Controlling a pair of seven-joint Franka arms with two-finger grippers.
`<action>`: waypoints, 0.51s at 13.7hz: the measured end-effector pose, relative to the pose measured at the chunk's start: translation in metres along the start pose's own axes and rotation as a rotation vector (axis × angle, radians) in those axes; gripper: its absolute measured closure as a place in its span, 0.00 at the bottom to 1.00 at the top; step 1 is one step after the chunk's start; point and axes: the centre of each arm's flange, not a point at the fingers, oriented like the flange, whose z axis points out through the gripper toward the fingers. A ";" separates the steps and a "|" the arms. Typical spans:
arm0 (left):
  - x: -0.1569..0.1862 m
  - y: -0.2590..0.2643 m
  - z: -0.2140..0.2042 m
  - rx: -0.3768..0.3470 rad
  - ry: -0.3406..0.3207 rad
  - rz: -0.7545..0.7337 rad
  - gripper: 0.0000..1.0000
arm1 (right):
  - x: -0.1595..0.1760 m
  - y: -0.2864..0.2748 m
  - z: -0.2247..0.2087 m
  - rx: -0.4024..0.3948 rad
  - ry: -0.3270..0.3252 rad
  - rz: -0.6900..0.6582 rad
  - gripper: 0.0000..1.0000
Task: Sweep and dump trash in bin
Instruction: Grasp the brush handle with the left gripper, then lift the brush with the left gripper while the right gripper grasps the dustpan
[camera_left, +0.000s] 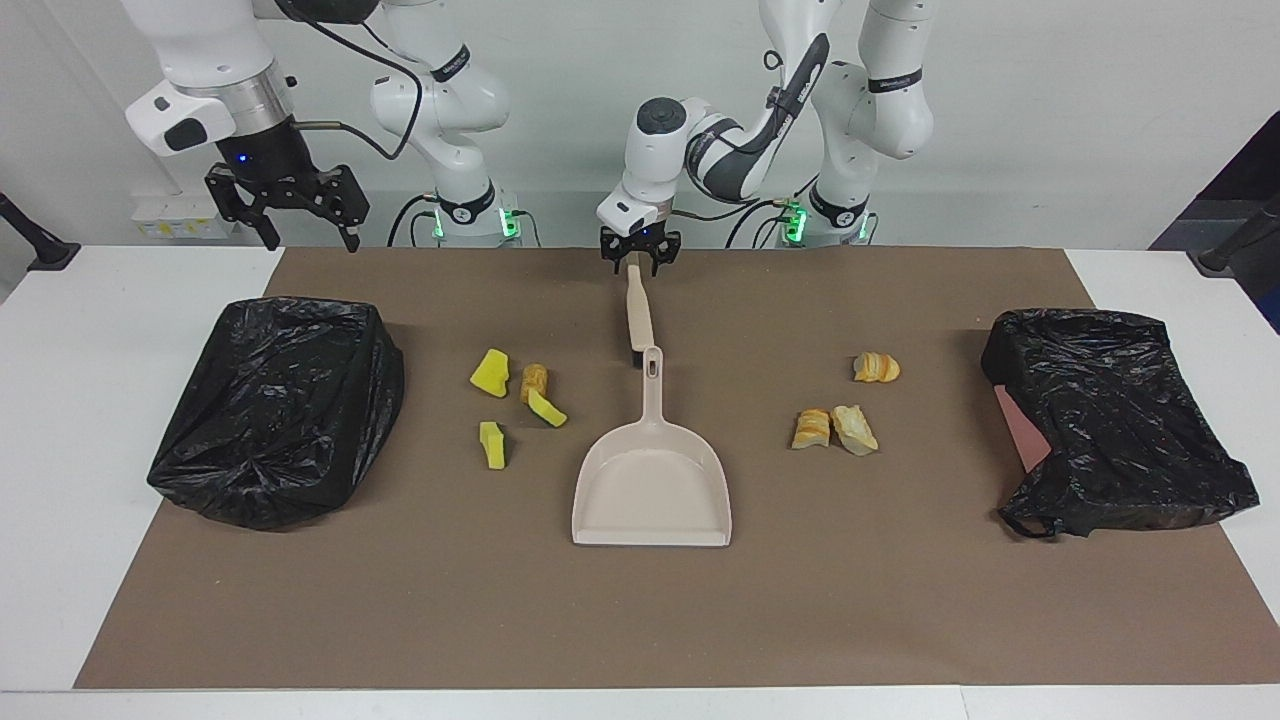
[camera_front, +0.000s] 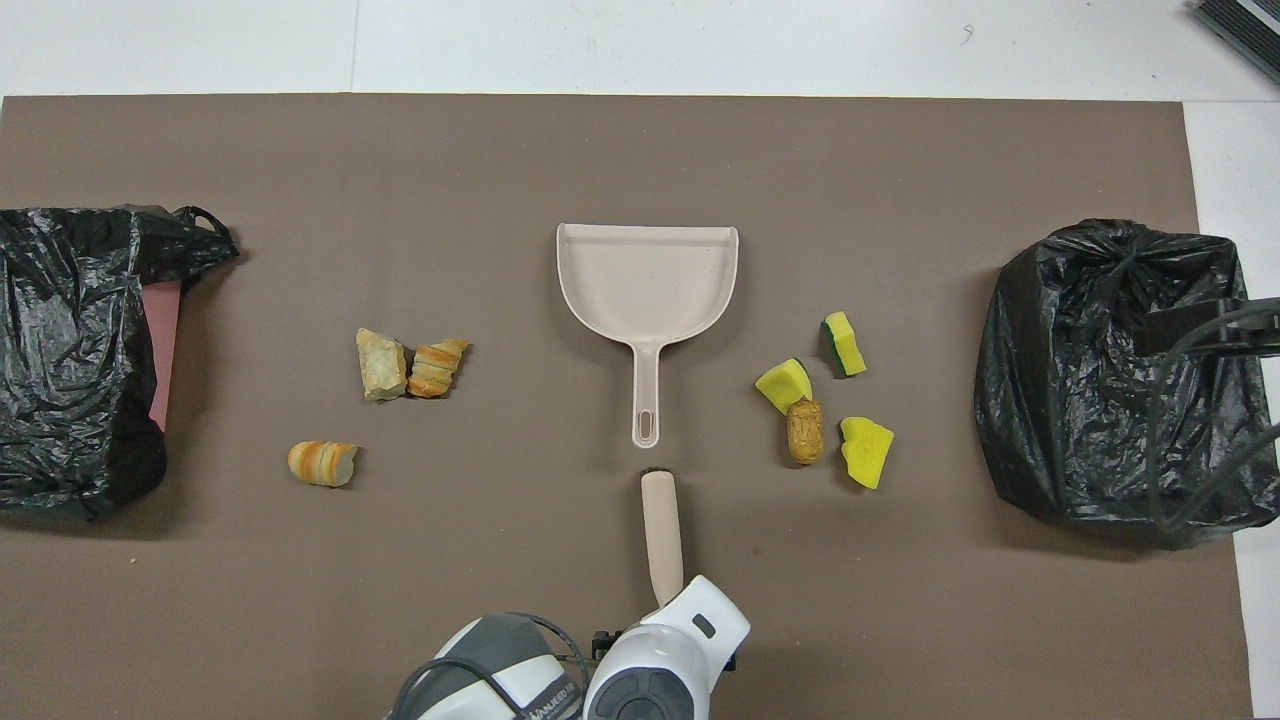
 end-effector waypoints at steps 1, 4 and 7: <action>0.003 -0.001 -0.001 -0.002 0.002 -0.005 0.53 | 0.000 0.000 0.000 0.000 0.000 0.000 0.00; 0.014 -0.009 -0.009 0.004 -0.005 -0.038 0.74 | 0.000 0.000 0.000 0.000 0.000 0.000 0.00; 0.043 -0.040 -0.036 0.060 -0.064 -0.125 0.74 | 0.000 0.000 0.000 0.000 0.000 0.000 0.00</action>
